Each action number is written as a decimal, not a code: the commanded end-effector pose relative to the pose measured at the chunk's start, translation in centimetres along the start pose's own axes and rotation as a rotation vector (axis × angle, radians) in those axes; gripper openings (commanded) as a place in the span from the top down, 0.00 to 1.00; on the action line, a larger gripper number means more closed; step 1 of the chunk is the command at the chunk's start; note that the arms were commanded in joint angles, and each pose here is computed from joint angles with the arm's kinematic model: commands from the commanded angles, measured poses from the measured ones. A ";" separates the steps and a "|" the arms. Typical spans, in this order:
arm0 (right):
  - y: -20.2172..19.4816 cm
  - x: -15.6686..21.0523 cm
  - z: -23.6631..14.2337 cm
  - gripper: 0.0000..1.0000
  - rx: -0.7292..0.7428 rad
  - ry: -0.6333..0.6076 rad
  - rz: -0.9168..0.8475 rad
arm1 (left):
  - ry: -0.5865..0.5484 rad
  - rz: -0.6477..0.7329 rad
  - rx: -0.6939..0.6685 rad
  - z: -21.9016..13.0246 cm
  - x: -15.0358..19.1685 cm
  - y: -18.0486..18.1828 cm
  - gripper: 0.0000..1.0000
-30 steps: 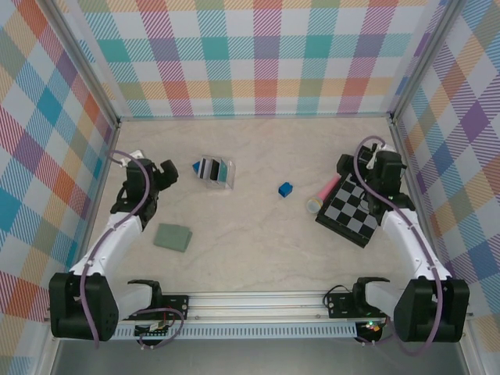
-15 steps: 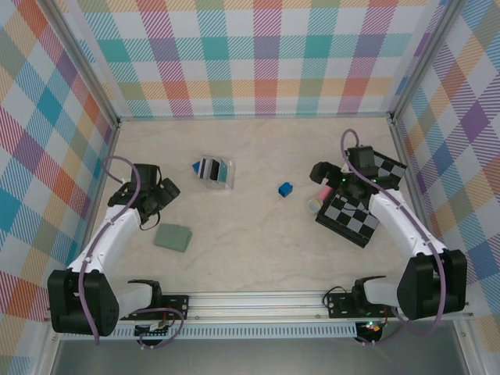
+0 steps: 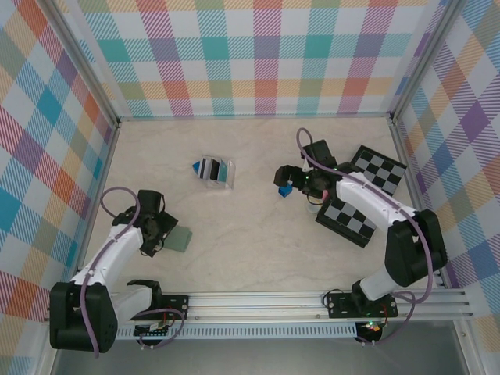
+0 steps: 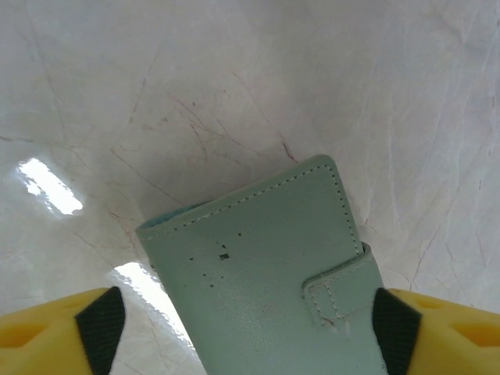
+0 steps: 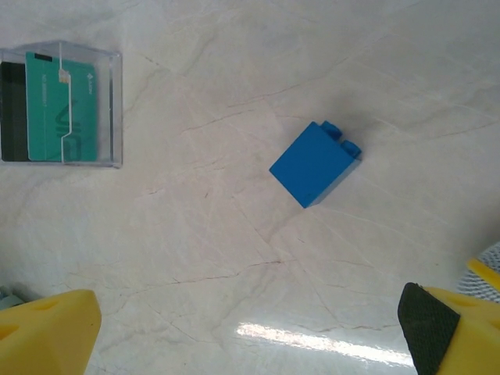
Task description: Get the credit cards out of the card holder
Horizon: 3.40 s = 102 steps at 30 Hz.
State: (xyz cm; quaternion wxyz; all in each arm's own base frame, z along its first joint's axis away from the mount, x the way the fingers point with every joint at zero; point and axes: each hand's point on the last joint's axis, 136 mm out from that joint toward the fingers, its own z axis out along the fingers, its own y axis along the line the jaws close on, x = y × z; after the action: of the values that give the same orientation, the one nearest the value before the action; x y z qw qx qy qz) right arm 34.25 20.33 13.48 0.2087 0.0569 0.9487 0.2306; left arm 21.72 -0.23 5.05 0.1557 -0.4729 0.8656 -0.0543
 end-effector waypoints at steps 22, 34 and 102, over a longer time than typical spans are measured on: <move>4.4 2.6 1.9 0.00 -0.046 0.088 -0.074 | 0.234 0.327 0.077 3.2 6.1 -7.4 0.56; 6.7 5.5 3.4 0.14 -0.195 0.200 -0.098 | 0.370 0.619 0.233 2.2 13.4 -16.0 0.62; 6.9 5.3 2.4 0.42 0.022 0.119 -0.218 | 0.245 0.773 0.108 -4.6 6.5 -11.1 0.89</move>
State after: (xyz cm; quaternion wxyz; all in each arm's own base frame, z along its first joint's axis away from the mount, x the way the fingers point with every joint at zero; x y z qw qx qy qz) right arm 30.05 30.85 11.09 0.1217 -0.0645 0.9597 0.2448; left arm 29.88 -16.18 10.07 0.1157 -0.1538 0.9533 -0.2328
